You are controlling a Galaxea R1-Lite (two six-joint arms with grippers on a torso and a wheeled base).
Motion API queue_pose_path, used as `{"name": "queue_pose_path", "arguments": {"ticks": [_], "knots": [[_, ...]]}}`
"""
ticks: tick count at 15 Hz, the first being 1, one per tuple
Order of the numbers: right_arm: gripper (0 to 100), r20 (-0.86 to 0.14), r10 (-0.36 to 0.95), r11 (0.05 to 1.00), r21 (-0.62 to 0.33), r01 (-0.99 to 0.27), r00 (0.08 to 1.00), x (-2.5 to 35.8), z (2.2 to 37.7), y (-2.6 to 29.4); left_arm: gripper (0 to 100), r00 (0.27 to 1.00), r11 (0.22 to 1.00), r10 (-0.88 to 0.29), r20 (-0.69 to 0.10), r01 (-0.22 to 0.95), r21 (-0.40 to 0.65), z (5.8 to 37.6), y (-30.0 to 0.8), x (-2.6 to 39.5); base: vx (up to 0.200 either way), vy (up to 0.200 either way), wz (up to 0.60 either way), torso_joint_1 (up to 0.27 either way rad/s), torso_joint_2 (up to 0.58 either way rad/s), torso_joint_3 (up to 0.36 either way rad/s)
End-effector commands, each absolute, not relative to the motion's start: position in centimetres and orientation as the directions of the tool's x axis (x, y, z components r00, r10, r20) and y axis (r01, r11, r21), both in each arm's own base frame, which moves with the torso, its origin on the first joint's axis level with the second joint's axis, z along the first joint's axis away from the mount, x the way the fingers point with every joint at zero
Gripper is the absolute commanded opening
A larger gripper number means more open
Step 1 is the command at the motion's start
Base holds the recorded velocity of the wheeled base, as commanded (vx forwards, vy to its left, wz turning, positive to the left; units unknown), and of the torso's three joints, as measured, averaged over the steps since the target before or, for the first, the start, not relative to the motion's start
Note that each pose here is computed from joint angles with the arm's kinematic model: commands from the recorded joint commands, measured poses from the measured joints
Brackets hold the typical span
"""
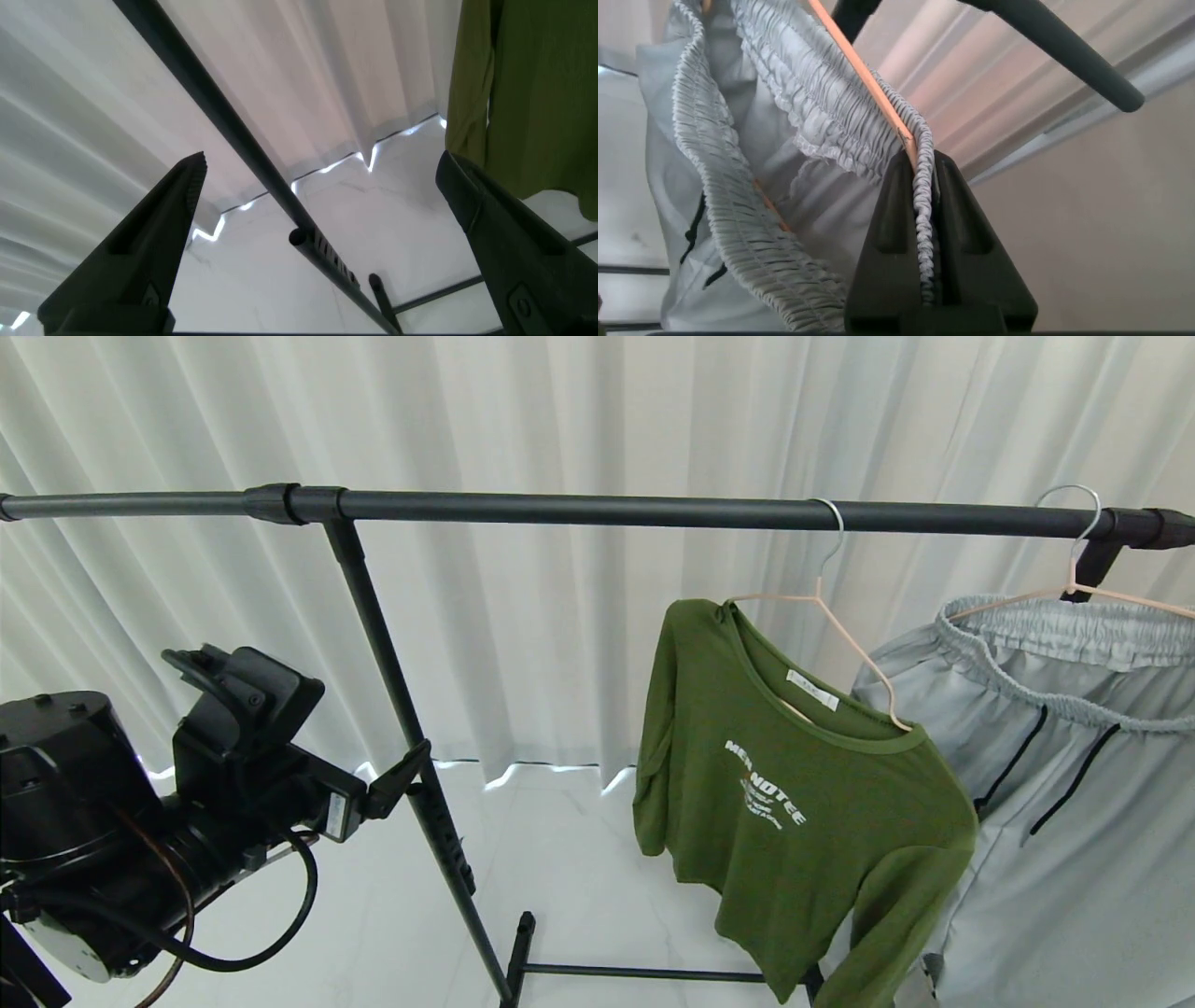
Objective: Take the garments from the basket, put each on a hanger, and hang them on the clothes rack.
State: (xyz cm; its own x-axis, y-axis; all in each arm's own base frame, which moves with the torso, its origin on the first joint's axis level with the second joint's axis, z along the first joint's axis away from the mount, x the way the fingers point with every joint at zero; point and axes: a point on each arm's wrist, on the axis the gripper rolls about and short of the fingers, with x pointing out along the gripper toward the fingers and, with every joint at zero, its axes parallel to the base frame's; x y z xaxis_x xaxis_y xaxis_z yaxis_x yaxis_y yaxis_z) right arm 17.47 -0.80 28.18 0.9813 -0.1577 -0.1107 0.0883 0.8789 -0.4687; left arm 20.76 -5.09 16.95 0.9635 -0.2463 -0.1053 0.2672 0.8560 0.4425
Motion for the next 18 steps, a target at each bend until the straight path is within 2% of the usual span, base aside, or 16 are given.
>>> {"name": "queue_pose_path", "arguments": {"ticks": [1, 4, 5, 11, 18], "knots": [[0, -0.118, -0.142, 0.88, -0.47, 0.071, 0.983, 17.7, 28.0, -0.5, 100, 0.963, 0.856, -0.246, -0.106, 0.267, 0.442, 16.9, -5.1, 20.7, 0.0, 0.0, 0.0, 0.0, 0.0, 0.0], [0, -0.117, -0.122, 0.881, -0.469, 0.054, 0.986, 17.5, 28.0, -0.2, 100, 0.965, 0.859, -0.247, -0.084, 0.258, 0.443, 17.1, -5.1, 20.6, 0.0, 0.0, 0.0, 0.0, 0.0, 0.0], [100, -0.115, -0.121, 0.881, -0.469, 0.053, 0.986, 17.4, 28.0, -0.2, 100, 0.966, 0.858, -0.247, -0.08, 0.256, 0.445, 17.0, -5.1, 20.7, 0.0, 0.0, 0.0, 0.0, 0.0, 0.0], [100, -0.03, -0.074, 0.904, -0.424, 0.054, 0.997, 14.6, 29.3, 0.4, 100, 0.974, 0.867, -0.22, -0.049, 0.219, 0.447, 17.3, -4.2, 19.5, 0.0, 0.0, 0.0, 0.0, 0.0, 0.0], [100, 0.044, 0.058, 0.915, -0.401, -0.036, 0.997, 10.5, 29.1, 1.1, 100, 0.999, 0.885, -0.02, -0.031, 0.032, 0.464, 17.5, -0.9, 18.8, 0.0, 0.0, 0.0, 0.0, 0.0, 0.0]]}}
